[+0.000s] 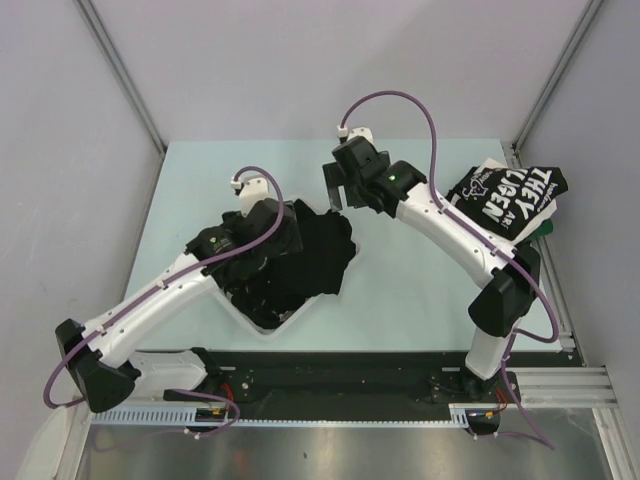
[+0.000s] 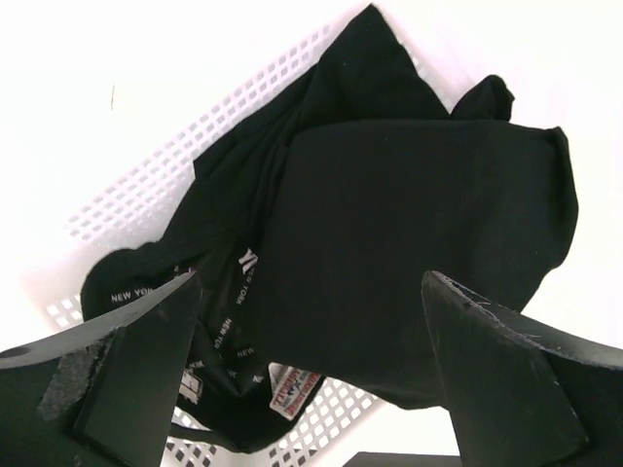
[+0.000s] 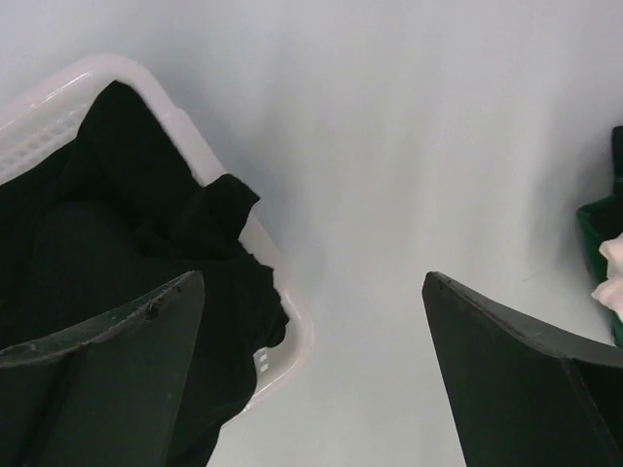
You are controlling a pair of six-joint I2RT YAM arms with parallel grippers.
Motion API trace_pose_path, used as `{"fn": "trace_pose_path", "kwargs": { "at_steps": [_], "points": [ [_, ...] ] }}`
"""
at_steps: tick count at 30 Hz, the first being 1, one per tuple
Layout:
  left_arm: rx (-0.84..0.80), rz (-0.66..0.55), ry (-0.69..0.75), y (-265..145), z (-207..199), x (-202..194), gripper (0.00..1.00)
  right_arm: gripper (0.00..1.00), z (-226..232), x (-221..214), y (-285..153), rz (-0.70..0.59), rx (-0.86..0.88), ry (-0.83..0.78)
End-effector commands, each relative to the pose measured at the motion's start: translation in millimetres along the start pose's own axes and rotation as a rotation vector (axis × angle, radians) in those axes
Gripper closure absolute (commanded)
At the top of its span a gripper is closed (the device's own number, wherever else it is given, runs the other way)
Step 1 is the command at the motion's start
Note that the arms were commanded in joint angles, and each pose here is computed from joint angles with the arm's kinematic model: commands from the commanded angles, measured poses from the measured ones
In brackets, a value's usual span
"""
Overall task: Fold and stack the t-shirts
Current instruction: Grab crumpled tshirt from bin with the right arm
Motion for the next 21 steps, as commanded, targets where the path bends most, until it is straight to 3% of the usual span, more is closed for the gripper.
{"fn": "trace_pose_path", "kwargs": {
  "at_steps": [1, 6, 10, 15, 18, 21],
  "points": [
    [-0.001, -0.016, -0.099, -9, 0, 10, 0.00, 0.00, -17, 23, -13, -0.087, -0.012, 0.018],
    [0.031, -0.054, -0.148, -17, 16, 11, 0.01, 0.00, -19, 16, -18, -0.103, 0.097, 0.027],
    [0.027, -0.079, -0.173, -20, 23, 10, 0.01, 0.00, -19, -1, -9, -0.029, 0.219, 0.061],
    [0.019, -0.067, -0.125, -19, 22, 8, 0.01, 0.00, -20, -18, 8, 0.074, 0.244, 0.089],
    [0.019, -0.052, -0.092, -17, 21, 5, 0.00, 0.10, -10, -33, 13, 0.131, 0.300, 0.103],
    [0.017, -0.043, -0.085, -18, 23, 1, 0.01, 0.07, 0, -45, 19, 0.156, 0.322, 0.108]
  ]
}}
Point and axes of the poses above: each gripper's point midway between its finger pads, its own y axis out along the fingers, its own z axis along the line the jaws close on, x = y × z, the point moved 1 cm from there along -y, back along the fingers, and after that the axes turned 6 degrees about y, right-handed, at the moved point
